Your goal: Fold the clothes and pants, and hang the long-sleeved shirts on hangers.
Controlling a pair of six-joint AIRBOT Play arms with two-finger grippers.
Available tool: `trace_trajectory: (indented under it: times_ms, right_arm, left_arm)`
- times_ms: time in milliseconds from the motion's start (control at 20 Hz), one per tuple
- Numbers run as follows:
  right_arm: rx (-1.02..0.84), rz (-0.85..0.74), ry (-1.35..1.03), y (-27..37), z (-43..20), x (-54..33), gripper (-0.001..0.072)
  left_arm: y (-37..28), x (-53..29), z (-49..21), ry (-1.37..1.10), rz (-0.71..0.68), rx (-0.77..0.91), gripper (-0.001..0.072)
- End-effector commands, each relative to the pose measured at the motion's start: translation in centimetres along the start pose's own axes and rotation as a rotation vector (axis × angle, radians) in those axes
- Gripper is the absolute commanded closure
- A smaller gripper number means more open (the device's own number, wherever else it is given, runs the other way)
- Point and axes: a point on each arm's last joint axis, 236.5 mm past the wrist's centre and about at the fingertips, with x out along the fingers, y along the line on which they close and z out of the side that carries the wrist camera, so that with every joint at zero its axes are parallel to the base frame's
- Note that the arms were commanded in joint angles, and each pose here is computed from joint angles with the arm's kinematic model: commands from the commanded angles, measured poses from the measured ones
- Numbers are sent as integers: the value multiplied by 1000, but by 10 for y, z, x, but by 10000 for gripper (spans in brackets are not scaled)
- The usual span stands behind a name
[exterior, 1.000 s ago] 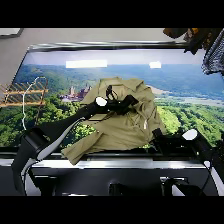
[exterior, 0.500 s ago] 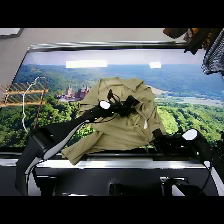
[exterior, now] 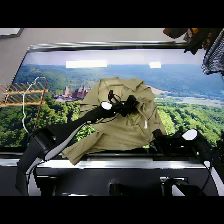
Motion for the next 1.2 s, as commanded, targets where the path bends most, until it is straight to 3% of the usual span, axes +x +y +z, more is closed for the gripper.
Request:
trace_trajectory:
  times_ms: [0, 50, 100, 500, 800, 1150]
  right_arm:
    - [0, -1, 2, 0, 0, 0, 681]
    - [-1, -4, 0, -1, 0, 0, 681]
    - [-3, -5, -1, -1, 0, 0, 681]
    - [-137, 84, -114, 38, 16, -34, 683]
    - [-390, 312, -474, 178, 69, -167, 684]
    - [-825, 422, -685, 339, 22, -256, 684]
  left_arm:
    - [0, -2, -12, 63, 2, -1, 536]
    - [-1, -4, -13, 80, 0, 16, 642]
    - [-3, -7, -10, 88, -5, 45, 685]
    - [-53, -36, 31, 98, -108, 176, 688]
    - [-173, -96, 73, 42, -322, 454, 688]
    - [-239, -190, 125, -124, -349, 662, 688]
